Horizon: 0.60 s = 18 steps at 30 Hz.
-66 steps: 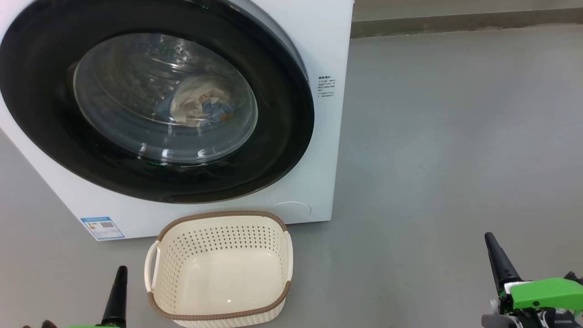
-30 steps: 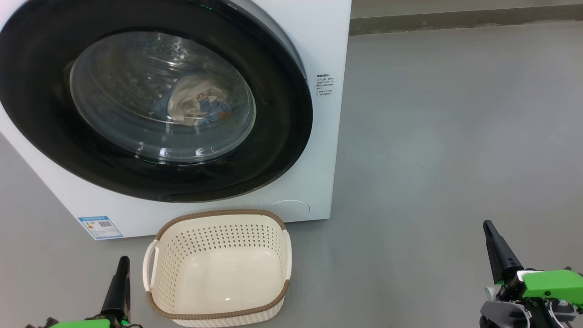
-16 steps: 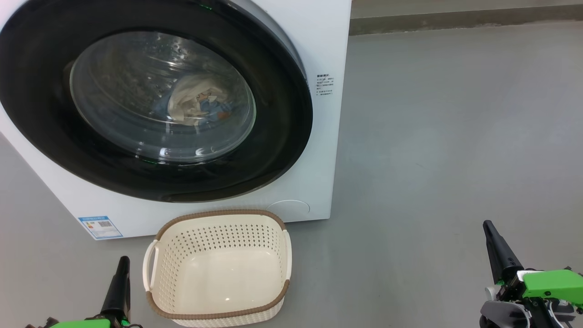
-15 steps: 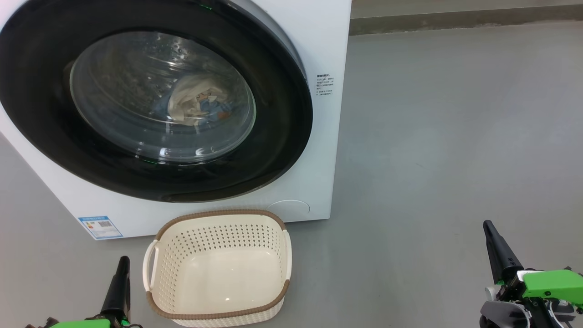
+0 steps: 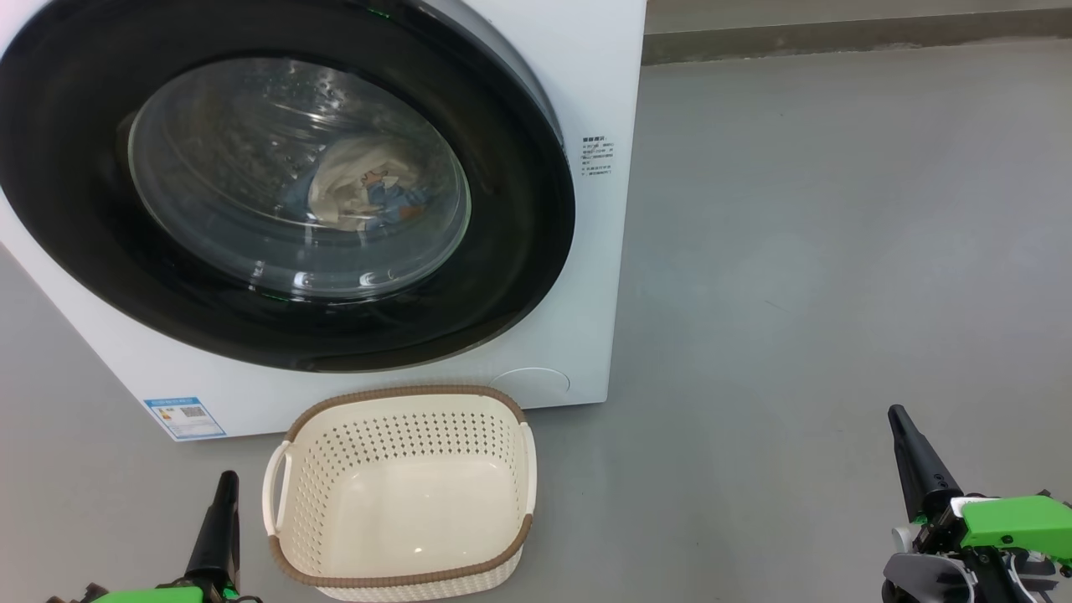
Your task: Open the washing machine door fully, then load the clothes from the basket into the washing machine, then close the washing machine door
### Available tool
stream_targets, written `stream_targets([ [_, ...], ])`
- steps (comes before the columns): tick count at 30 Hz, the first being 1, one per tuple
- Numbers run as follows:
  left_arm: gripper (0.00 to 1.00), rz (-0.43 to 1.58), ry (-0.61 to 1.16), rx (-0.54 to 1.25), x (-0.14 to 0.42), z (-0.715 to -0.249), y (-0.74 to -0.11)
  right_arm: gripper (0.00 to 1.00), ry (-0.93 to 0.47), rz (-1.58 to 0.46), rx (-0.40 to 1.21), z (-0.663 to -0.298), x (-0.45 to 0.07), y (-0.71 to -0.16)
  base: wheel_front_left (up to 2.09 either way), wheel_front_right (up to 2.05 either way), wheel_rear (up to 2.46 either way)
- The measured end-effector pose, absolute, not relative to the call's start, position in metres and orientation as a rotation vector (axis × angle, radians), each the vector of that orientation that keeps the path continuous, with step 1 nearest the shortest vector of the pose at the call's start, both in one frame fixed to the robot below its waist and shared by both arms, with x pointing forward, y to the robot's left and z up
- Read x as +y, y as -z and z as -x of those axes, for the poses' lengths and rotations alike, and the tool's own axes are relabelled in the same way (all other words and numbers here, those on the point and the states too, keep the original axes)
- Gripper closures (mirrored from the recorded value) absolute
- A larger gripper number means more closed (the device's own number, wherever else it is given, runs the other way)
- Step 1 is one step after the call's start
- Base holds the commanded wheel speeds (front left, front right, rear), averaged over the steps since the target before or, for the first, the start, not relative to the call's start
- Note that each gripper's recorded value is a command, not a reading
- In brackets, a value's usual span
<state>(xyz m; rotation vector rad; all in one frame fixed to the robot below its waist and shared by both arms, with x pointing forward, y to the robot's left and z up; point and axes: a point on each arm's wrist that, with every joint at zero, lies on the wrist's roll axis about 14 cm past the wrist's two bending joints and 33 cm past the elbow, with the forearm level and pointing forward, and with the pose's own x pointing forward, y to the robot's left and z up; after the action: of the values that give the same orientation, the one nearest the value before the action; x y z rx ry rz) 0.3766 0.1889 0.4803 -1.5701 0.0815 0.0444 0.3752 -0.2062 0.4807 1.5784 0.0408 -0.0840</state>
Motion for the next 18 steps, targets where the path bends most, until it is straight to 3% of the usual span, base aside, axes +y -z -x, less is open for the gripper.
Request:
stream_targets([
  [18,1.00,1.570,-0.044,0.081,0.1889,-0.3766,-0.4803,1.00,0.084,-1.578,0.041,-0.3752,-0.2062,-0.4808,0.00,0.00,0.00],
])
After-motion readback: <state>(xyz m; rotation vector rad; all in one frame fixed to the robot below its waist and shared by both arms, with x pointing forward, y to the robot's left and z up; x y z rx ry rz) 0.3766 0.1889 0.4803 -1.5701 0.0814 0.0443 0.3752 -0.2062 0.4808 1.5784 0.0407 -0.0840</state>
